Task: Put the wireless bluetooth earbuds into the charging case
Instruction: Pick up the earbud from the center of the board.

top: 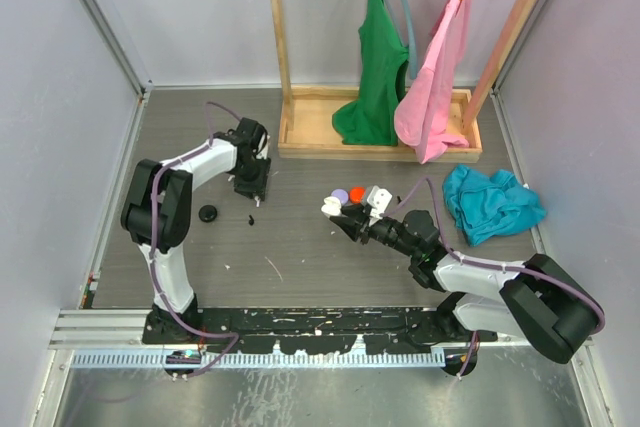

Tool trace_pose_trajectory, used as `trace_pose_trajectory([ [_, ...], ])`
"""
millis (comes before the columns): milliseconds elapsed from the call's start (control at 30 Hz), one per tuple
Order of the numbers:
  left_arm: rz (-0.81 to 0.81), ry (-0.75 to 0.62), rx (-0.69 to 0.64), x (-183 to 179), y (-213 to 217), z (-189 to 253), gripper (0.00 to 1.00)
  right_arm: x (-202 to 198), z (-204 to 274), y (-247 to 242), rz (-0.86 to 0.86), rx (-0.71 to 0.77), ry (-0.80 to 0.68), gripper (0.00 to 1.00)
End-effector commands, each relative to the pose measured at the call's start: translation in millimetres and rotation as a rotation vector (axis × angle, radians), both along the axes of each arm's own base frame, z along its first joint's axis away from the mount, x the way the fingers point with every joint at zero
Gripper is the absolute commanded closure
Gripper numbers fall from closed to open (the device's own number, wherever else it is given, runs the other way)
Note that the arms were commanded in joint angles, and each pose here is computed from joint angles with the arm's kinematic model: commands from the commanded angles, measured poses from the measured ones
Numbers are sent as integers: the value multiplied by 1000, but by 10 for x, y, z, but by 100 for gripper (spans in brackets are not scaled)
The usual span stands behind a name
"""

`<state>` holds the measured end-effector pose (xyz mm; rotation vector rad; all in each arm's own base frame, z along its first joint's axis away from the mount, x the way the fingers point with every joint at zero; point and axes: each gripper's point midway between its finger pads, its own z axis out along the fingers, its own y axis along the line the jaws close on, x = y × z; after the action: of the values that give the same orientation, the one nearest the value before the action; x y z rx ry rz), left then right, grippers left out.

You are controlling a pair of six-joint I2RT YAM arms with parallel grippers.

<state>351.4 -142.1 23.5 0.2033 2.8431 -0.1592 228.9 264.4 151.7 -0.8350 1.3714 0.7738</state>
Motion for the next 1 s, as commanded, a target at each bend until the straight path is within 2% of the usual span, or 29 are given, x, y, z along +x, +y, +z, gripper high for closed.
trace_pose_trajectory([
  [0,-29,15,-9,45,-35,23,64,62,230,36,-2,42,-62,98],
  [333,-30,46,-29,-59,-52,6,82,62,232,39,-1,43,-59,97],
  [667,-18,-12,-103,-196,-132,214,86,51,235,50,7,46,-58,97],
  [967,-83,-107,-138,-263,-478,356,91,37,226,72,19,54,-51,97],
])
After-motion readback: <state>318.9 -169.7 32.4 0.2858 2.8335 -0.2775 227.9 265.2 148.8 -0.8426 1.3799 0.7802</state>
